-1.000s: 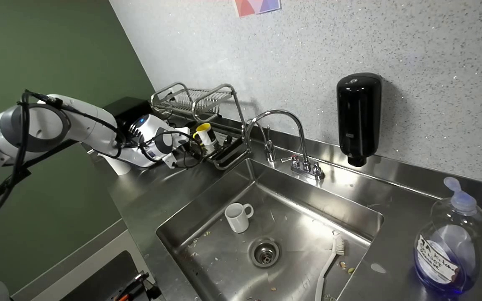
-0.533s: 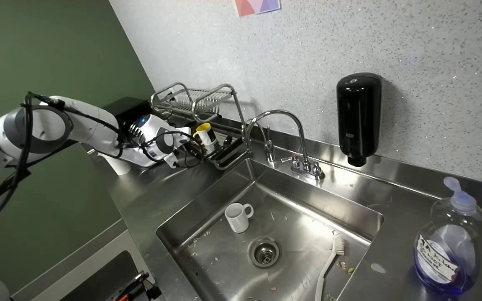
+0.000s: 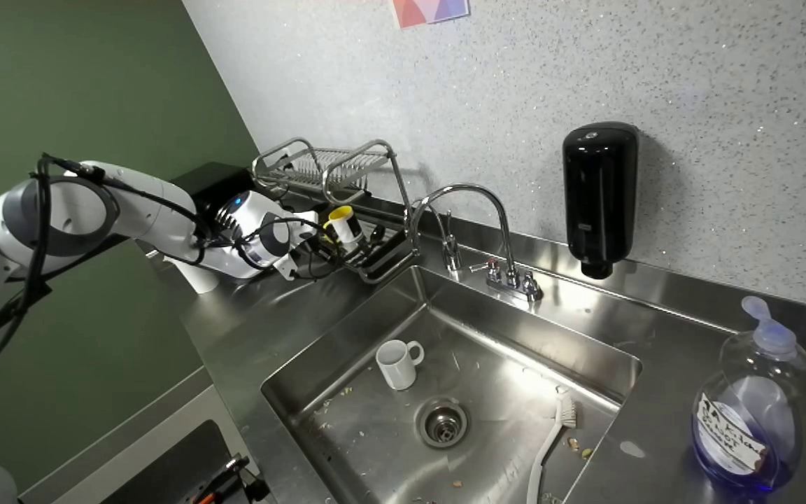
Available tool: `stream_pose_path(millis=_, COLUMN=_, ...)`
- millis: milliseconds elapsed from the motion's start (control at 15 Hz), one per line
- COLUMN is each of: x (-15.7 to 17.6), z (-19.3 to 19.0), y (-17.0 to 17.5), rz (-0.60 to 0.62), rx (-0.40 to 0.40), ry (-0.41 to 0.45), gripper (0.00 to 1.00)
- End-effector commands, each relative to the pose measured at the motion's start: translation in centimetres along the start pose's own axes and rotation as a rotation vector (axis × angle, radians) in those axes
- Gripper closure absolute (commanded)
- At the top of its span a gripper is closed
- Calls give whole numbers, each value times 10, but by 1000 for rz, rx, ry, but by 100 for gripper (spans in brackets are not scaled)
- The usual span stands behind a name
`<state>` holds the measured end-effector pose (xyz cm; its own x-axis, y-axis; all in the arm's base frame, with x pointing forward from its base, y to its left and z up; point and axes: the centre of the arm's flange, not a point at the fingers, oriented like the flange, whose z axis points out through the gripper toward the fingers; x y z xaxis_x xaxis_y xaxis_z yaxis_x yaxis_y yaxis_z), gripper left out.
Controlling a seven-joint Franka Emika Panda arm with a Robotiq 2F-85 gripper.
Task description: Put the black spoon in the sink
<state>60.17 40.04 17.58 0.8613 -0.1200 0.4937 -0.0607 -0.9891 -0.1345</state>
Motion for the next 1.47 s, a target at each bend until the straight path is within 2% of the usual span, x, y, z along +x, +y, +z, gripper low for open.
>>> stream_pose_path(millis=0, x=-9, z=-11, y=-3, rz=-4, rx=0, ry=14, gripper=95)
stream_pose_path(millis=200, x=-26, z=-34, y=1, rz=7, rx=-29, ry=42, gripper=95)
stream_pose_path(millis=467, x=-52, z=-68, y=17, rz=83, rx=-105, ry=87, gripper=95)
stream_pose_path(millis=1000, x=-96, z=-131, y=83, rz=387, rx=-201, ry=224, gripper=95)
stream_pose_path(millis=1267, x=-115, z=-133, y=139, rz=596, rx=-263, ry=231, gripper=95)
stream_pose_path(millis=1333, x=-119, z=-133, y=148, rz=625, rx=-268, ry=227, gripper=95)
stream_pose_path(millis=1400, x=-121, z=-131, y=142, rz=591, rx=-250, ry=213, gripper=95)
